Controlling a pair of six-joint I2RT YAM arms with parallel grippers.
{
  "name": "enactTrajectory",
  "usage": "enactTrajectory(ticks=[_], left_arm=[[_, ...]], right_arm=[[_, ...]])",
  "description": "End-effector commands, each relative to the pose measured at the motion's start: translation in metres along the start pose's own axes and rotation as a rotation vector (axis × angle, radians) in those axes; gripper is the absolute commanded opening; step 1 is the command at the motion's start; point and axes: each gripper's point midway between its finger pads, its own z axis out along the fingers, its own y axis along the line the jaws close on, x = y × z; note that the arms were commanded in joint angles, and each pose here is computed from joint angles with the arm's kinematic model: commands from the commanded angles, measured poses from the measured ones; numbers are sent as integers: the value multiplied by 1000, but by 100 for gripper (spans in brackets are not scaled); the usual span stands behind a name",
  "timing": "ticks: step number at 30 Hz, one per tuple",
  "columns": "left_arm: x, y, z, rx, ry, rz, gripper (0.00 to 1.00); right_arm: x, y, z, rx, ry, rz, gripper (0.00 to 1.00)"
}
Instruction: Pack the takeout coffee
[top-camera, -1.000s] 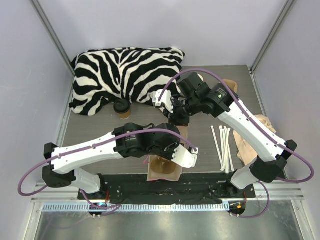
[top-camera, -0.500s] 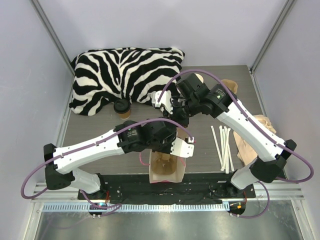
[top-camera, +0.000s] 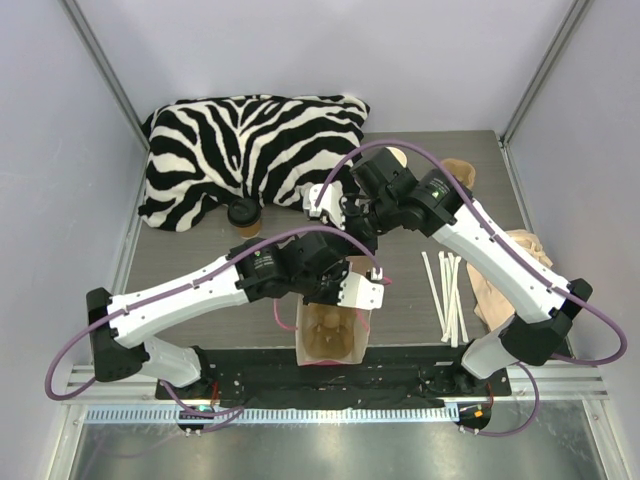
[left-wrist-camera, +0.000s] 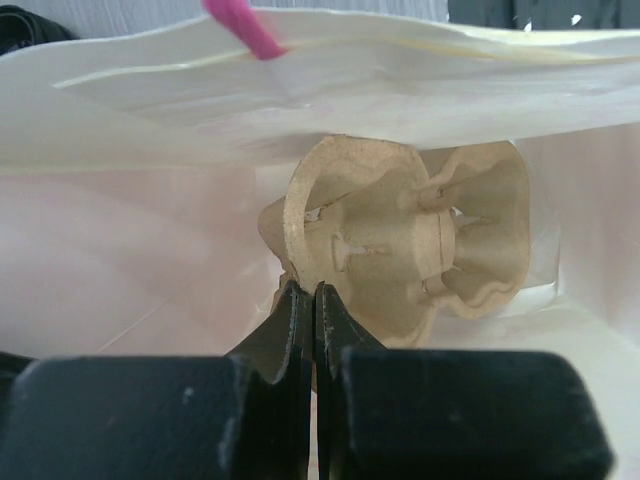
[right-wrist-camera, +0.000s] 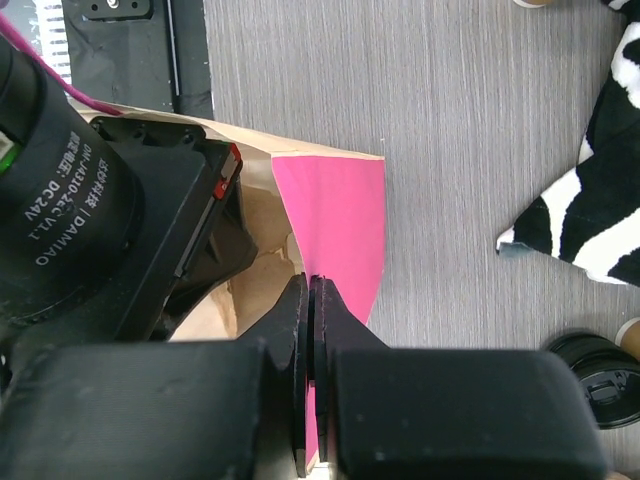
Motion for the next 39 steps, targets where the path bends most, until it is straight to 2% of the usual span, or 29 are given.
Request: enactTrajectory(ticks=[1, 14, 17, 21, 23, 24, 32, 39], left_arm=[[-18, 3, -10, 27, -69, -43, 0], [2, 3, 7, 43, -15, -77, 1], [6, 4, 10, 36, -8, -78, 10], [5, 10, 8, 7, -13, -75, 31], [1, 15, 5, -19, -29, -68, 36], [-1, 18, 2, -30, -36, -65, 43], [-23, 27, -23, -94, -102, -49, 56], [-54, 3, -50, -167, -166, 133, 64]], right_arm=[[-12, 3, -7, 6, -56, -39, 1], [-9, 3, -5, 4, -49, -41, 1], [-8, 3, -4, 4, -44, -39, 1], [-6, 3, -3, 1, -39, -38, 1], [-4, 3, -2, 3, -33, -38, 1], [-3, 3, -2, 4, -31, -37, 1], [3, 0, 4, 7, -8, -27, 1], [4, -7, 5, 40, -1, -11, 1]])
